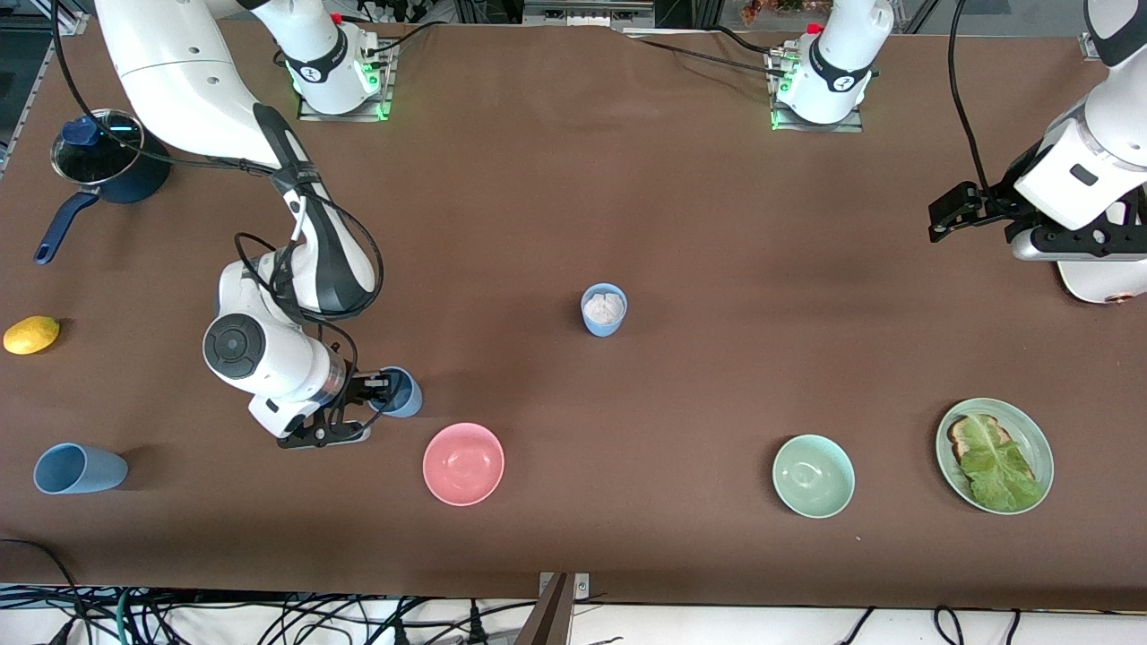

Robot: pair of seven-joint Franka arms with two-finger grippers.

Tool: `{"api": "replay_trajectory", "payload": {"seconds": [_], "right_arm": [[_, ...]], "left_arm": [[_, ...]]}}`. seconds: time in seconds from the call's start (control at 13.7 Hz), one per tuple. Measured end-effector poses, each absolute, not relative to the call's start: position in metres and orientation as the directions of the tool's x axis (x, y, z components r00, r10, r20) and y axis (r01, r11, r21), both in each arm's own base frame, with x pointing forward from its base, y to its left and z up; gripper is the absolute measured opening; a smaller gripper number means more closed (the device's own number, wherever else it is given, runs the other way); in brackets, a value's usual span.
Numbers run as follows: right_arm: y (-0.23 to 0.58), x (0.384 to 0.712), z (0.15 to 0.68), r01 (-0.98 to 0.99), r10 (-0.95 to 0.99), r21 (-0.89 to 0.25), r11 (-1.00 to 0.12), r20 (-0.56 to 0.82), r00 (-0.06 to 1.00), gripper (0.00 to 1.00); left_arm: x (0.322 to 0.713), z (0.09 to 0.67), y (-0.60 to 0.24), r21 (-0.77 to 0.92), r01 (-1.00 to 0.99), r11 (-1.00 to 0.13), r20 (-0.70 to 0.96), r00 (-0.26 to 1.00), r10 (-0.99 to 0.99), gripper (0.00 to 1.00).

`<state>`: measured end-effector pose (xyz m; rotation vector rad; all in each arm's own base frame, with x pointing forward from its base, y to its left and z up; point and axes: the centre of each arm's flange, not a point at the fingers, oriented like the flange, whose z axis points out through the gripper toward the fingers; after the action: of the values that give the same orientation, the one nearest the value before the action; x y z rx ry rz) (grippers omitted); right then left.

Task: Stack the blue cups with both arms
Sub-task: 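Lift the blue cup and carry it over the light blue cup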

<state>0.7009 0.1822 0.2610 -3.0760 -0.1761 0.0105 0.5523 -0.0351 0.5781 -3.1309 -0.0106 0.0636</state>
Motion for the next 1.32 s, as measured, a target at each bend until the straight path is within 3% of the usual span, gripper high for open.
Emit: {"api": "replay_trajectory", "payload": {"seconds": [0.15, 0.44, 0.8, 1.02, 1.32], "right_arm": [[0.186, 0.7, 0.262, 0.109, 0.109, -0.061, -0.992, -0.003, 0.994, 0.04], [0.191, 0.701, 0.272, 0.114, 0.115, -0.061, -0.992, -0.006, 0.993, 0.04], [0.249, 0.698, 0.361, 0.115, 0.117, -0.06, -0.992, -0.032, 0.993, 0.04], [0.315, 0.669, 0.407, 0.072, 0.075, -0.054, -0.996, -0.053, 0.996, 0.04], [0.432, 0.6, 0.417, -0.027, -0.025, -0.039, -0.999, -0.064, 0.998, 0.04]], "left_arm": [[0.553, 0.577, -0.035, -0.01, 0.006, -1.0, -0.044, 0.999, 0.007, 1.0], [0.55, 0.579, -0.037, -0.011, 0.004, -1.0, -0.065, 0.998, 0.004, 1.0], [0.549, 0.58, -0.037, -0.012, 0.002, -1.0, -0.073, 0.997, 0.003, 1.0], [0.549, 0.58, -0.038, -0.012, 0.001, -1.0, -0.073, 0.997, 0.002, 1.0], [0.55, 0.583, -0.039, -0.012, -0.002, -1.0, -0.067, 0.998, -0.001, 1.0]]}}
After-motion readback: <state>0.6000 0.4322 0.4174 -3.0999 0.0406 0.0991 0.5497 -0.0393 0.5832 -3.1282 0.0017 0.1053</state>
